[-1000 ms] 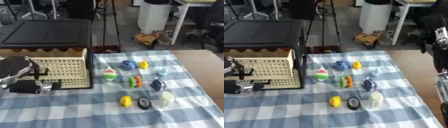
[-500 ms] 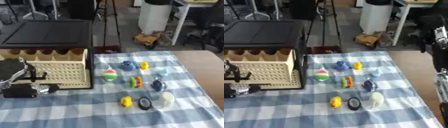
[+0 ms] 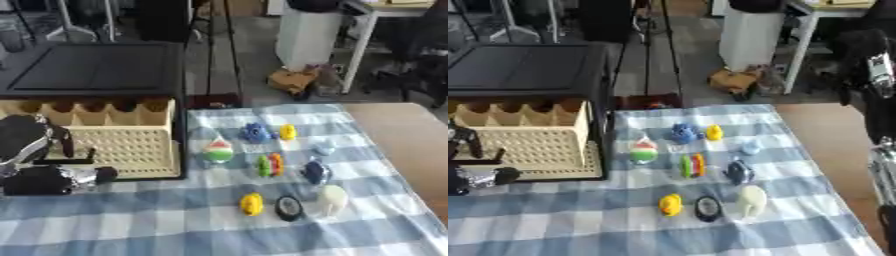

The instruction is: Pick up objects from table and place into drawer.

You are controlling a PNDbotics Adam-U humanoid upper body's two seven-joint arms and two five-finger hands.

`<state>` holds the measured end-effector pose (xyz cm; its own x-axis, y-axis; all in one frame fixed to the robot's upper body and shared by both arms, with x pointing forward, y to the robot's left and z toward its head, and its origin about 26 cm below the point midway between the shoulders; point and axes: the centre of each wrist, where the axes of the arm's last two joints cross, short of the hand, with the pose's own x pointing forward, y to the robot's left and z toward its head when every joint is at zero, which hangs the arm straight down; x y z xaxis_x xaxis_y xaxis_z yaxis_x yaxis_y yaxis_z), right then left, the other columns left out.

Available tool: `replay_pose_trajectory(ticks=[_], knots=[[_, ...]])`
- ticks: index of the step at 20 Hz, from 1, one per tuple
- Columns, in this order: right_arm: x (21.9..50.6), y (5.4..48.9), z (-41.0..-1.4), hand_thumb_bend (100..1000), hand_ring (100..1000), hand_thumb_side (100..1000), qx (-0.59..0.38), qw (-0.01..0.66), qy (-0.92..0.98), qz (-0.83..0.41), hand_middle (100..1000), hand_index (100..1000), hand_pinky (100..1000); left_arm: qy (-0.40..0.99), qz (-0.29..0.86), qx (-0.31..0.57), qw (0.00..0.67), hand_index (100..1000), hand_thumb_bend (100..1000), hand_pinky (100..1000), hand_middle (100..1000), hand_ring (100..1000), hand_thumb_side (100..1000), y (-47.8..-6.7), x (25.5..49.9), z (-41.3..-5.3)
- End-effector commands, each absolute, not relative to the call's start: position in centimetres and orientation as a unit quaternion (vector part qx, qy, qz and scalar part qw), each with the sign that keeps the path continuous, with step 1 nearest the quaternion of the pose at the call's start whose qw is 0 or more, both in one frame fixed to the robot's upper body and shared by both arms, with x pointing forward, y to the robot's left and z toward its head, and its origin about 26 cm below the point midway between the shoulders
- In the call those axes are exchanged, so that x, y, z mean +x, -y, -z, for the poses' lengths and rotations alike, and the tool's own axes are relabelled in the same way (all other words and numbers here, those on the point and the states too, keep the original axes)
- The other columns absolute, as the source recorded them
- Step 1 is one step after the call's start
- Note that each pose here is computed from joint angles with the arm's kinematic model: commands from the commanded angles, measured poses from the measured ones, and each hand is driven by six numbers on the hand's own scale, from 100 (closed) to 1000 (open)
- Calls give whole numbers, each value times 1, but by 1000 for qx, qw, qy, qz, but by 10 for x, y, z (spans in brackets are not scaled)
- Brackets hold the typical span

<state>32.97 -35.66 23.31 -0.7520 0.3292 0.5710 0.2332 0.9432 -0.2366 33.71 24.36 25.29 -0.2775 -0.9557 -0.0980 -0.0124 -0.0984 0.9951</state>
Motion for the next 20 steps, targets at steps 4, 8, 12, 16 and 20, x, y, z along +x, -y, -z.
replay_pose_trajectory(ticks=[4, 8, 12, 16, 20], knots=[[327, 361, -241, 259, 318, 816, -158, 308, 935, -80, 349, 716, 105, 553, 574, 472, 377, 699, 760, 100, 100, 100, 1000, -246, 333, -271], [327, 361, -241, 261, 318, 815, -158, 310, 934, -81, 349, 716, 106, 574, 555, 482, 361, 693, 737, 100, 100, 100, 1000, -247, 325, -280], [327, 361, -240, 289, 323, 809, -160, 312, 932, -89, 353, 721, 111, 607, 524, 485, 349, 685, 750, 100, 100, 100, 1000, -249, 314, -288], [328, 362, -240, 403, 343, 770, -172, 320, 923, -130, 368, 737, 139, 648, 482, 478, 345, 684, 788, 100, 100, 100, 1000, -253, 306, -292], [331, 364, -240, 514, 370, 713, -201, 334, 898, -206, 394, 757, 175, 681, 442, 470, 346, 684, 838, 100, 100, 100, 1000, -257, 306, -291]])
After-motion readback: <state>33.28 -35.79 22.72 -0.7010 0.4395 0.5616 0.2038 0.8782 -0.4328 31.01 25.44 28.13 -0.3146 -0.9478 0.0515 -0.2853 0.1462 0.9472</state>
